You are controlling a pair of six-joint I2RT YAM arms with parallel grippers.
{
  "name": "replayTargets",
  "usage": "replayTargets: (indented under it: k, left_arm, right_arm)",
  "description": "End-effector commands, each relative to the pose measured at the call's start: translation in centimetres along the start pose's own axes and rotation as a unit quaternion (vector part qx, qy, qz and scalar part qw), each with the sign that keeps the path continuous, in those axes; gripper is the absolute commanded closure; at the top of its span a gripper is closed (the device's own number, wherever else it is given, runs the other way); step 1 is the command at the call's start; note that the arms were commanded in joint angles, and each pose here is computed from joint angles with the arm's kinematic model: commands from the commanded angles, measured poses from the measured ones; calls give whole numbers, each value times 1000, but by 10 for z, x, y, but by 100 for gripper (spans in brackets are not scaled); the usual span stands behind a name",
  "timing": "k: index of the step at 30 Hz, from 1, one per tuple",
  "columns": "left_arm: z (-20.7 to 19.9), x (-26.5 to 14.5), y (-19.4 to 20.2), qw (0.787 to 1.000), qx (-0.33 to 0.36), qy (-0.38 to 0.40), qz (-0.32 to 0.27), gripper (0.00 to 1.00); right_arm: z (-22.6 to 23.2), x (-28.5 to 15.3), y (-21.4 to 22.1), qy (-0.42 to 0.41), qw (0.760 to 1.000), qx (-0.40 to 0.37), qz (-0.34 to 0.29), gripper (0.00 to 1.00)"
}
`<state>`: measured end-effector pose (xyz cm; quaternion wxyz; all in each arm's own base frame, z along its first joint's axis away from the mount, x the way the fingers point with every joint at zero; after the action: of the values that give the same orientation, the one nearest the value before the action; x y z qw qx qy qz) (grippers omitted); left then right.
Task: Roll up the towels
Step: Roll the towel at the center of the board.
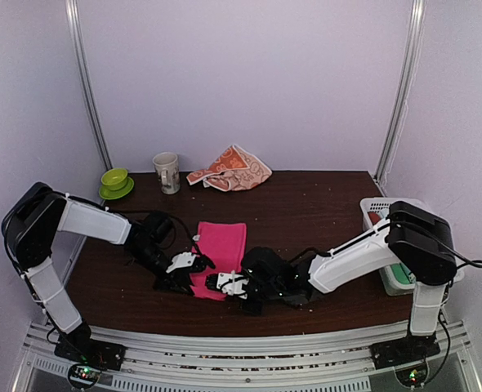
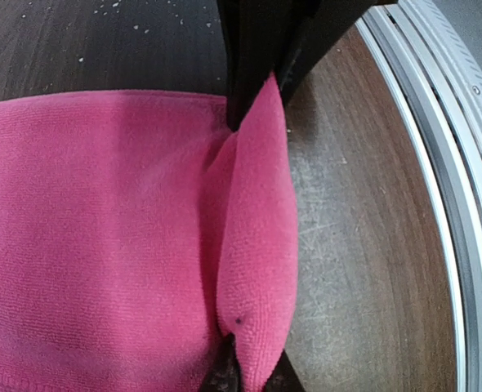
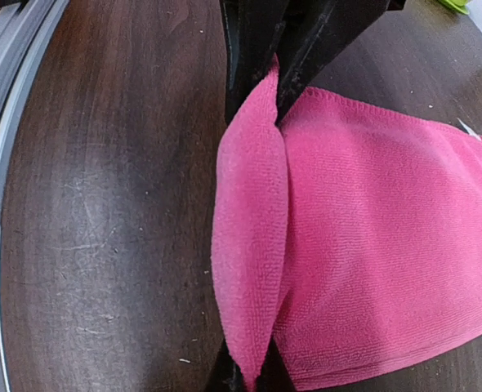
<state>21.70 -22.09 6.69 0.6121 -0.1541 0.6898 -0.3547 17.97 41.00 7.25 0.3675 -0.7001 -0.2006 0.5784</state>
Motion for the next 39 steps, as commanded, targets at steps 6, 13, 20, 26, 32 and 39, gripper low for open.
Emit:
replayTargets:
  k: [6,13,20,26,32,39]
  left_arm:
    - [4,-9,12,999,-38,25,28,84]
    - [17,-7,18,996,-74,39,32,84]
    - [29,-8,25,993,-103,26,43,82]
    - [26,-5,35,990,-120,37,57,76]
    - [35,-14,40,988,-141,28,51,65]
    - [42,-34,35,991,-119,-26,53,52]
  right_arm:
    - [-14,-1,6,-115,986,116,45,100]
    - [-23,8,17,-162,967,177,82,100]
    - [-29,19,36,-201,941,238,132,100]
    - [-41,22,42,-217,919,294,148,100]
    - [-49,30,60,-228,890,352,179,100]
    - [-55,32,63,-229,874,387,183,100]
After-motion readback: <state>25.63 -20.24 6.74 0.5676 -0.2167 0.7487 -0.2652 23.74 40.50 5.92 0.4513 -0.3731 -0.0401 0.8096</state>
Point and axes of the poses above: each gripper's point midway between its finger pads, its own x axis out along the fingers, its own z axis along the line the jaws close on, y = z × x, the point moved 6 cm from there along -x, back along the fingers, and after that the axes turned 12 degrees about x, right-handed, at the moved point
